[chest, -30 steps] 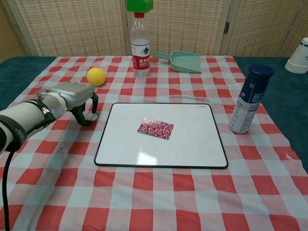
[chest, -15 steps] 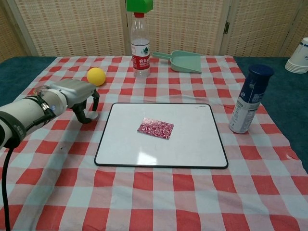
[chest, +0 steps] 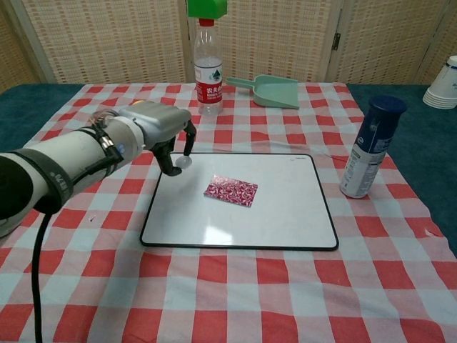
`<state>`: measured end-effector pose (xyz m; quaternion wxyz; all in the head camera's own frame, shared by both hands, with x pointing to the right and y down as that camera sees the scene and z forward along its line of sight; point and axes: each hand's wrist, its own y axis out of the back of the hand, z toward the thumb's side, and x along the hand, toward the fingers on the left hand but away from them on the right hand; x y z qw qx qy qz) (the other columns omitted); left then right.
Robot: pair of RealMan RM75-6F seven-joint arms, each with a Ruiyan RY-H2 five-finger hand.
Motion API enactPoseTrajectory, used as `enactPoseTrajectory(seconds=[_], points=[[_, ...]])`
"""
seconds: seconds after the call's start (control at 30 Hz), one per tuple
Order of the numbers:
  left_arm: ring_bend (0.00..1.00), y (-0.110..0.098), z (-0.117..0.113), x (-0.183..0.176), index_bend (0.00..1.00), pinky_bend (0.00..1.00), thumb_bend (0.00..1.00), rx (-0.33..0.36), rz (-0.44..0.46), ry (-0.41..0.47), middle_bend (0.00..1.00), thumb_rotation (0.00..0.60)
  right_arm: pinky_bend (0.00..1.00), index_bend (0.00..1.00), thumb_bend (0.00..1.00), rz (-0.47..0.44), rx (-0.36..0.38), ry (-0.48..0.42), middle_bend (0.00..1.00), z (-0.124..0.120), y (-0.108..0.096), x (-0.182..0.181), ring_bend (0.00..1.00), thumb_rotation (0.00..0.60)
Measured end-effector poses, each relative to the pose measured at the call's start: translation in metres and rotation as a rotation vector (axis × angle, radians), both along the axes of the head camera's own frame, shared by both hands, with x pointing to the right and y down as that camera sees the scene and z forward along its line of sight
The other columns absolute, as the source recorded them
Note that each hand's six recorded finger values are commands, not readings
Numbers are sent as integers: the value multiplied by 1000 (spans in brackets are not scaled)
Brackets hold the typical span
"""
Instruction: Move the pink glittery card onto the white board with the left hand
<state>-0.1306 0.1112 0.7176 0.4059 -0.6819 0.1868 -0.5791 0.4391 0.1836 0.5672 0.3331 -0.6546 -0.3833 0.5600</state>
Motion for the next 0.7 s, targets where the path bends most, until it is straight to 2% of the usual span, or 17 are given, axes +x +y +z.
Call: enactPoseTrajectory(seconds=[0.13, 0.4, 0.53, 0.7], points=[[1000, 7, -5, 28, 496, 1000, 310, -17, 22, 35, 1000, 600, 1, 0, 0, 3, 21, -11, 110, -7, 1, 1, 0, 600], [1000, 34, 0, 74, 496, 1000, 310, -71, 64, 72, 1000, 600, 1, 0, 0, 9, 28, -32, 110, -12, 2, 5, 0, 600], [1000, 35, 5, 82, 496, 1000, 308, -69, 64, 69, 1000, 600, 1, 0, 0, 9, 32, -41, 110, -15, 2, 6, 0, 600], [1000, 26, 8, 83, 496, 1000, 311, -52, 46, 67, 1000, 600, 1, 0, 0, 11, 30, -41, 110, -15, 1, 8, 0, 600]])
